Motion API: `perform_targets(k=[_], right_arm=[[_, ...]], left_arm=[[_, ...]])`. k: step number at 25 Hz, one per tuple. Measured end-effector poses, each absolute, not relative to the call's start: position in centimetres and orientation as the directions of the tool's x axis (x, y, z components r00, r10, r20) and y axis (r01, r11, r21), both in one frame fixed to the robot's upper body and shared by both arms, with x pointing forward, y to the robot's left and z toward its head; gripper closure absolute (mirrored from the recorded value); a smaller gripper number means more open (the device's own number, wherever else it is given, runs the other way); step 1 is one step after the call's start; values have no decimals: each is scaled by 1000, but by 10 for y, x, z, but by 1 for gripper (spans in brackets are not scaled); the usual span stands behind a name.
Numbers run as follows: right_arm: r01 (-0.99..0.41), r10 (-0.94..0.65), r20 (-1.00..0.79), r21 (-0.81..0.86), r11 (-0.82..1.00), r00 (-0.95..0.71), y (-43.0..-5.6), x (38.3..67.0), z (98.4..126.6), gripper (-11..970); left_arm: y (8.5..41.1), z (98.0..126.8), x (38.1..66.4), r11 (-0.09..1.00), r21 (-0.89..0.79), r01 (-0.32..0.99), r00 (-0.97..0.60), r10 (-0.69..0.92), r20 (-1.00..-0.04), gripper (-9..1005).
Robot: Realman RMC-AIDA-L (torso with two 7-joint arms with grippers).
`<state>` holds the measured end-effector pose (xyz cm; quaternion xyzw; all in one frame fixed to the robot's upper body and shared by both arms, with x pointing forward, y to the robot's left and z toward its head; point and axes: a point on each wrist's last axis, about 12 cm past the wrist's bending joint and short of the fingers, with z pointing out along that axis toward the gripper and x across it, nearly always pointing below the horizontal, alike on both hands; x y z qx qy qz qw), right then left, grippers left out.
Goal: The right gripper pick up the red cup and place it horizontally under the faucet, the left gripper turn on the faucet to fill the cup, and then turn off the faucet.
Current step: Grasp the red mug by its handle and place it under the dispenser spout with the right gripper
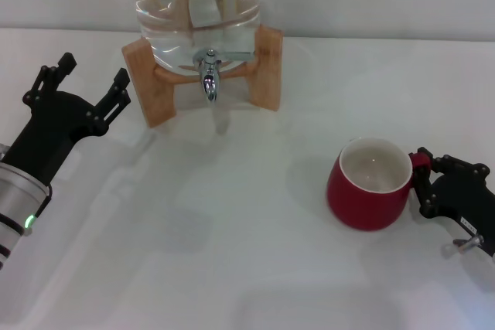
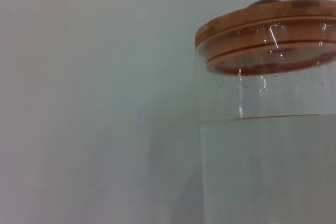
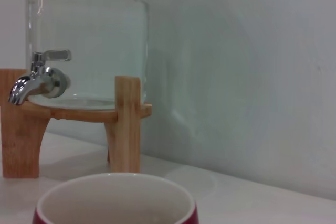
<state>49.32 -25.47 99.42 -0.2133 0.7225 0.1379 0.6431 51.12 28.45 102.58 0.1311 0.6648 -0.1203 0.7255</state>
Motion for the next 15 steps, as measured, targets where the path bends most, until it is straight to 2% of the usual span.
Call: perform_targets(k=[15], right_arm=[[-495,-113,-991,-63,867,-72,-246,498,998,846]], left_arm=[[284,1026,511,936,30,349,88,0,-996,122]])
